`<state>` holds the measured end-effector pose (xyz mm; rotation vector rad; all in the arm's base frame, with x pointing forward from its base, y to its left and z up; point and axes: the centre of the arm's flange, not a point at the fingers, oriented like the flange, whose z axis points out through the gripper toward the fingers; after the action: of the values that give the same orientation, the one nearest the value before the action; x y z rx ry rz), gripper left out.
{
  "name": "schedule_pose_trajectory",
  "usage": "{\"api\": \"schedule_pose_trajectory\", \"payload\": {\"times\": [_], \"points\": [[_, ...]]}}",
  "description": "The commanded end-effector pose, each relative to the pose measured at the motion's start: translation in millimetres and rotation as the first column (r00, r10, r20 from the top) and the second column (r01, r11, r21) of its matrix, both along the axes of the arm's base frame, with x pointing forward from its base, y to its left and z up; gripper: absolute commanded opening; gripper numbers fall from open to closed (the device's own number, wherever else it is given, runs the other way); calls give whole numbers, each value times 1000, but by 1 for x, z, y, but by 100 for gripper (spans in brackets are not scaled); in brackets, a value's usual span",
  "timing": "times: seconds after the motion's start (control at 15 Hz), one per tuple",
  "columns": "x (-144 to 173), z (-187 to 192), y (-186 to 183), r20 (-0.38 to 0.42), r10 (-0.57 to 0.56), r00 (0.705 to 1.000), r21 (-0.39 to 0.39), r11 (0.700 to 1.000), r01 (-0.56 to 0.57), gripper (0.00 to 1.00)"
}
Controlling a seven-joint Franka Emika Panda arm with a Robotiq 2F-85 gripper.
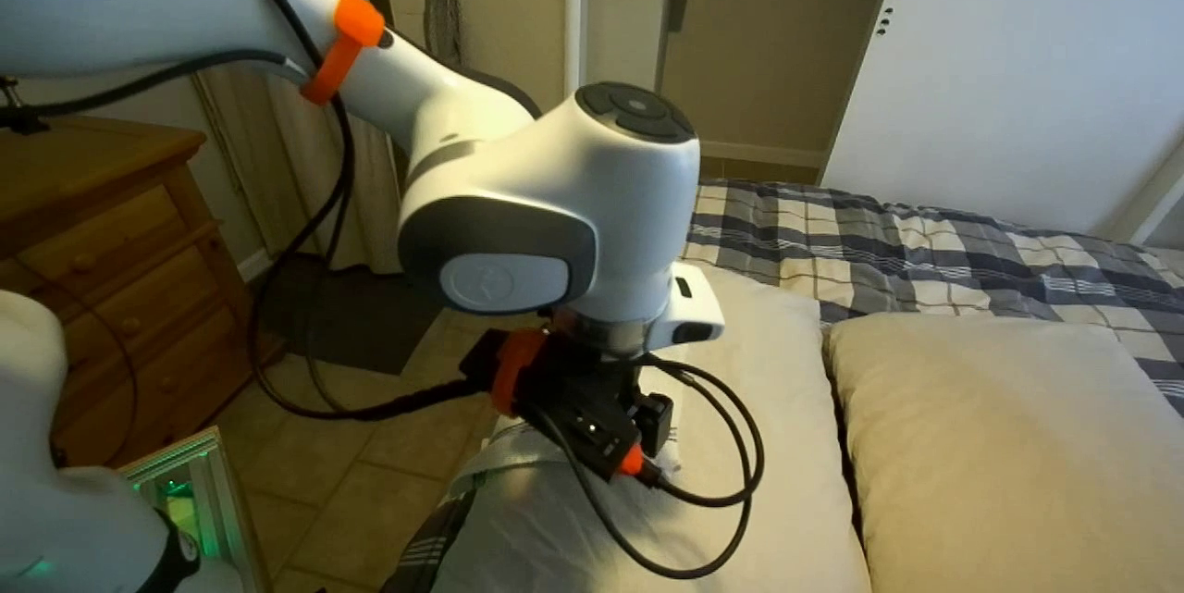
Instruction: Unfold the towel on the pillow
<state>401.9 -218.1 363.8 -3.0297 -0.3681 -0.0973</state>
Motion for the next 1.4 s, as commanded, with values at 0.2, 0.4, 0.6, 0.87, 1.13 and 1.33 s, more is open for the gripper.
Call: {"api": "schedule_pose_trajectory", "payload": {"times": [0.2, 0.4, 0.6, 0.87, 1.13, 1.33], "points": [[32, -22, -39, 3, -15, 1000, -55, 998, 15, 100], [38, -24, -52, 6, -39, 999, -63, 997, 39, 100], [43, -25, -55, 7, -58, 998, -34, 998, 58, 74], [51, -29, -56, 12, -81, 997, -12, 997, 81, 44], [57, -32, -57, 9, -95, 995, -3, 995, 95, 17], [59, -33, -58, 8, -97, 995, -4, 995, 97, 0]]}}
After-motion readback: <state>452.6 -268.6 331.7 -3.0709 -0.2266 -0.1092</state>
